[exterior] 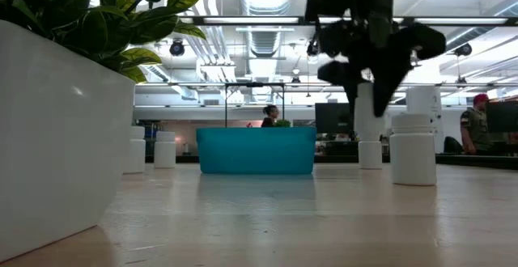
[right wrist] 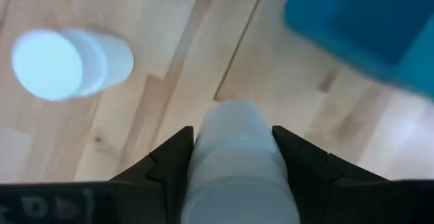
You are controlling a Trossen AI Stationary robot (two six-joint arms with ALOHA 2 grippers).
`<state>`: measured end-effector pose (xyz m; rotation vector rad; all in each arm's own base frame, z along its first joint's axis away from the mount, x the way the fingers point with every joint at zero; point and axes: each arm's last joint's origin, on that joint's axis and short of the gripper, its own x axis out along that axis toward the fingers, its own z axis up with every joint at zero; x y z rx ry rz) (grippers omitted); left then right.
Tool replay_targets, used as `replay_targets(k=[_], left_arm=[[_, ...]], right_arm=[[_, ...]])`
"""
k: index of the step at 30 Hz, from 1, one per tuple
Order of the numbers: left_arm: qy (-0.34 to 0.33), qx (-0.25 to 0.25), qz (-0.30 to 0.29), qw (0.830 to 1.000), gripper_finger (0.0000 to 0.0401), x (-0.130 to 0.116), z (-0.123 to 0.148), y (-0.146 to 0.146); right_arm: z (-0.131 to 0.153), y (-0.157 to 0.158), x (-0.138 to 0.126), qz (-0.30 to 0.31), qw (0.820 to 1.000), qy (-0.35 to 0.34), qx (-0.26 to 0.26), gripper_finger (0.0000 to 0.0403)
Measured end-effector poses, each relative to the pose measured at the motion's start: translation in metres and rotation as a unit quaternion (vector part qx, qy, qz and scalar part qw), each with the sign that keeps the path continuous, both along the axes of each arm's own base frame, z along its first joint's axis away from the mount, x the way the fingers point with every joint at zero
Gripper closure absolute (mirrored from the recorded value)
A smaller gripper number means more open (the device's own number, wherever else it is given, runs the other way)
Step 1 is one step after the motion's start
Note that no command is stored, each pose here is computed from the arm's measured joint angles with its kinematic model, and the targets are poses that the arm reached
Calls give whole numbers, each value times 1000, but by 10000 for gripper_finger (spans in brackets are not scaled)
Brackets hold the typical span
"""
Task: Pick and place pill bottles into a basket
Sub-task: Put the white medicine bottle into the blue bin
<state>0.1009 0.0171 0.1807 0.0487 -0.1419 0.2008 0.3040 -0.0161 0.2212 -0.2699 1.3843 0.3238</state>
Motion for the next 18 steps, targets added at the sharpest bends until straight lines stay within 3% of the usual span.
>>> replay_targets(k=[6,13,18], left_arm=[[0,0,0,1000,401,0,0,0],[0,0,0,1000,401,0,0,0],[-2,1,2,1000,401,0,0,0]], right_arm=[[26,-4,13,-8,999,-42,-19,236],[52,-18,33,-86,993,-84,-20,236],[53,-30,46,-139,988,-68,-15,236]])
